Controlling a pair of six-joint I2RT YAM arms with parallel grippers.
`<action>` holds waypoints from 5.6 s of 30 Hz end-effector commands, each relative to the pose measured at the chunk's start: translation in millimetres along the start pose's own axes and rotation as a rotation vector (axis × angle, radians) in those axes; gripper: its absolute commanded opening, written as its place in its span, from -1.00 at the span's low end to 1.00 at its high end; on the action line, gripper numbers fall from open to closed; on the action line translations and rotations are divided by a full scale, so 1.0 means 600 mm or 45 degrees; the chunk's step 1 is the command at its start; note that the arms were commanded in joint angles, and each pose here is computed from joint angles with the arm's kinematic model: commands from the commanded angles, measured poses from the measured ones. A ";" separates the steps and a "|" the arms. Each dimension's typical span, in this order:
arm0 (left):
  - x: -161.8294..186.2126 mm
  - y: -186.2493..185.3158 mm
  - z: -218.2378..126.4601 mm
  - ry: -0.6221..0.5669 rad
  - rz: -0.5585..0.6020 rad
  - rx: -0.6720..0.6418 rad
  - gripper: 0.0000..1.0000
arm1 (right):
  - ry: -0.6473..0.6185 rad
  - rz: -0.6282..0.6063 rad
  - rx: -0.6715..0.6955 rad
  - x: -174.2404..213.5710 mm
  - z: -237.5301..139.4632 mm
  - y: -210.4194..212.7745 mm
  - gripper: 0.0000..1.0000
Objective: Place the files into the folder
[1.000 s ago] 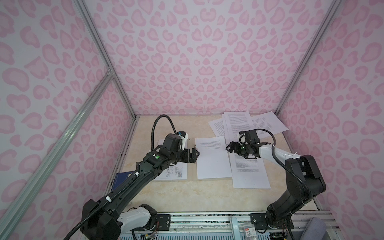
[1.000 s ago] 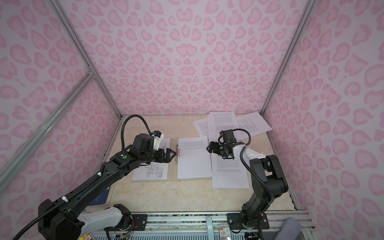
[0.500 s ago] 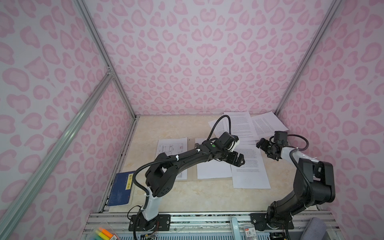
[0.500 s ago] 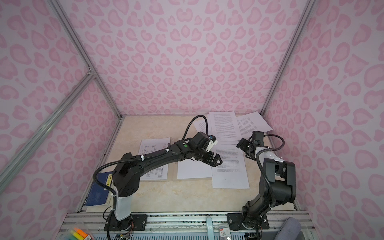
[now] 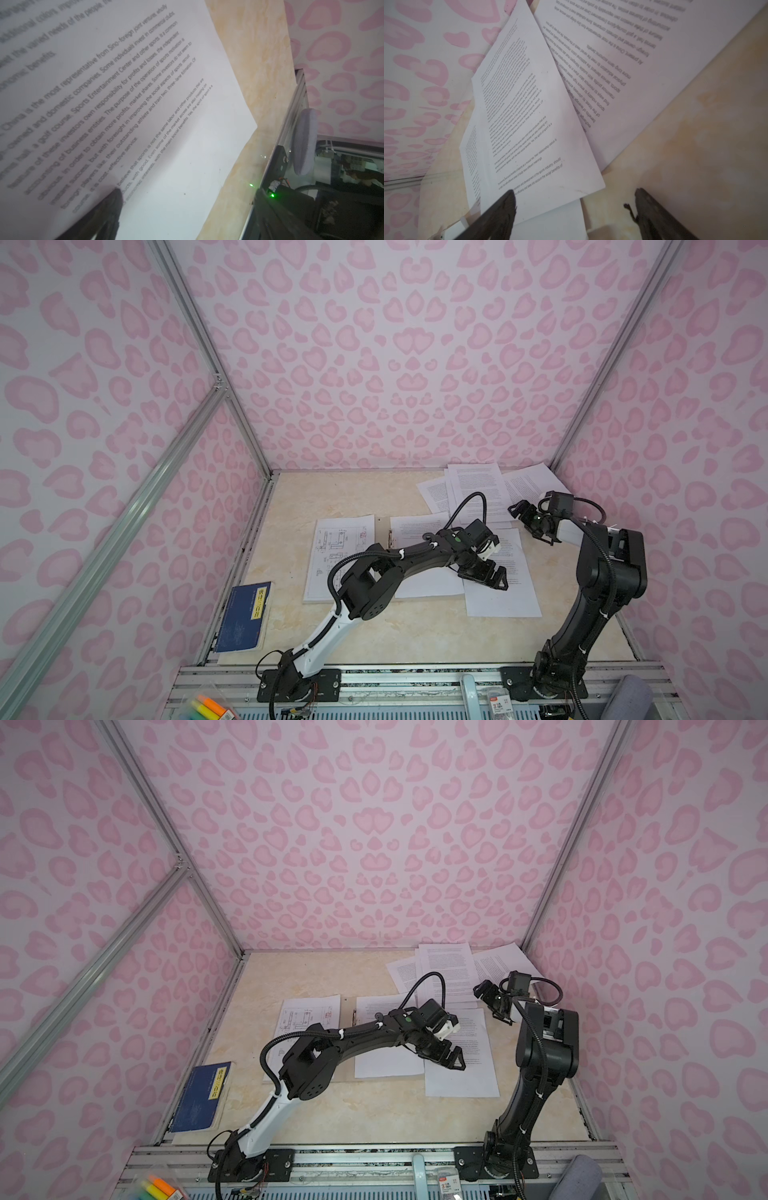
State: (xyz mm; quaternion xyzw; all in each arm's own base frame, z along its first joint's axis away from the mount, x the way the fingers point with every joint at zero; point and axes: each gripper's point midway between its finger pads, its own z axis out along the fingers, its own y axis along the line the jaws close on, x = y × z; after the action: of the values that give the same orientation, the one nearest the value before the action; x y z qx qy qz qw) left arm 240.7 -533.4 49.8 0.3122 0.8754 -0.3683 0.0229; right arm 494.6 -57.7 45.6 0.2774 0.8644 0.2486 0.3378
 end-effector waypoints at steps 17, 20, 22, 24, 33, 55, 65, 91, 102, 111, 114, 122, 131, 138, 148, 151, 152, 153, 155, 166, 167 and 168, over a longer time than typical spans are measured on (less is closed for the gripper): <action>0.033 0.068 0.019 0.067 -0.187 -0.115 0.99 | 0.330 0.340 -0.036 0.182 -0.100 -0.047 0.86; 0.033 0.073 0.020 0.066 -0.202 -0.112 0.99 | 0.357 0.376 -0.040 0.199 -0.129 -0.050 0.89; 0.033 0.076 0.021 0.063 -0.208 -0.109 0.99 | 0.373 0.387 -0.020 0.214 -0.145 -0.053 0.91; 0.031 0.078 0.020 0.059 -0.212 -0.105 0.99 | 0.378 0.399 0.034 0.228 -0.163 -0.066 0.94; 0.032 0.087 0.020 0.050 -0.232 -0.090 0.97 | 0.323 0.515 0.013 0.263 -0.221 -0.085 0.94; -0.039 -0.070 -0.064 -0.113 0.087 0.166 0.97 | 0.207 0.262 0.114 0.231 -0.280 -0.047 -1.00; -0.104 -0.278 -0.315 -0.571 0.443 0.233 0.97 | -0.002 0.130 0.192 0.173 -0.347 -0.010 -1.00; 0.209 0.056 -0.728 -1.309 0.064 -0.895 0.95 | 0.015 -0.577 -0.442 0.213 -0.315 0.566 -1.00; 0.262 0.115 -0.718 -1.189 0.007 -1.078 0.95 | 0.131 -0.585 -0.338 0.218 -0.147 0.434 -1.00; 0.274 0.139 -0.682 -1.054 0.010 -1.106 0.95 | 0.287 -0.534 -0.292 0.307 -0.044 0.345 -1.00; 0.279 0.142 -0.678 -1.038 0.012 -1.108 0.95 | 0.317 -0.566 -0.265 0.321 -0.041 0.334 -1.00; 0.282 0.146 -0.675 -1.035 0.013 -1.113 0.95 | 0.369 -0.566 -0.267 0.349 -0.038 0.328 -1.00; 0.284 0.148 -0.675 -1.034 0.013 -1.116 0.94 | 0.402 -0.557 -0.235 0.377 -0.040 0.311 -1.00; 0.283 0.147 -0.674 -1.035 0.016 -1.113 0.95 | 0.413 -0.552 -0.211 0.383 -0.041 0.299 -1.00; 0.282 0.149 -0.673 -1.031 0.014 -1.112 0.94 | 0.424 -0.552 -0.196 0.391 -0.041 0.287 -1.00; 0.281 0.148 -0.672 -1.031 0.016 -1.107 0.94 | 0.433 -0.548 -0.199 0.394 -0.039 0.286 -1.00; 0.281 0.148 -0.672 -1.031 0.013 -1.108 0.95 | 0.432 -0.548 -0.196 0.394 -0.039 0.285 -1.00; 0.281 0.149 -0.673 -1.032 0.012 -1.109 0.94 | 0.431 -0.549 -0.197 0.395 -0.039 0.285 -1.00; 0.281 0.148 -0.673 -1.033 0.011 -1.106 0.95 | 0.434 -0.552 -0.196 0.396 -0.039 0.284 -1.00; 0.282 0.148 -0.670 -1.025 0.013 -1.099 0.95 | 0.432 -0.548 -0.196 0.396 -0.051 0.279 -1.00; 0.281 0.148 -0.670 -1.027 0.012 -1.098 0.94 | 0.432 -0.548 -0.198 0.395 -0.054 0.280 -1.00; 0.280 0.148 -0.669 -1.026 0.015 -1.097 0.95 | 0.430 -0.548 -0.199 0.395 -0.055 0.280 -1.00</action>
State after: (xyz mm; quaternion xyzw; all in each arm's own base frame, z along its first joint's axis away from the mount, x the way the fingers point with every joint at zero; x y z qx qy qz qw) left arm 230.5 -130.2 239.7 0.1127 0.8691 -0.0664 0.4771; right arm 378.2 209.8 64.5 0.0164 0.9260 0.2804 0.2521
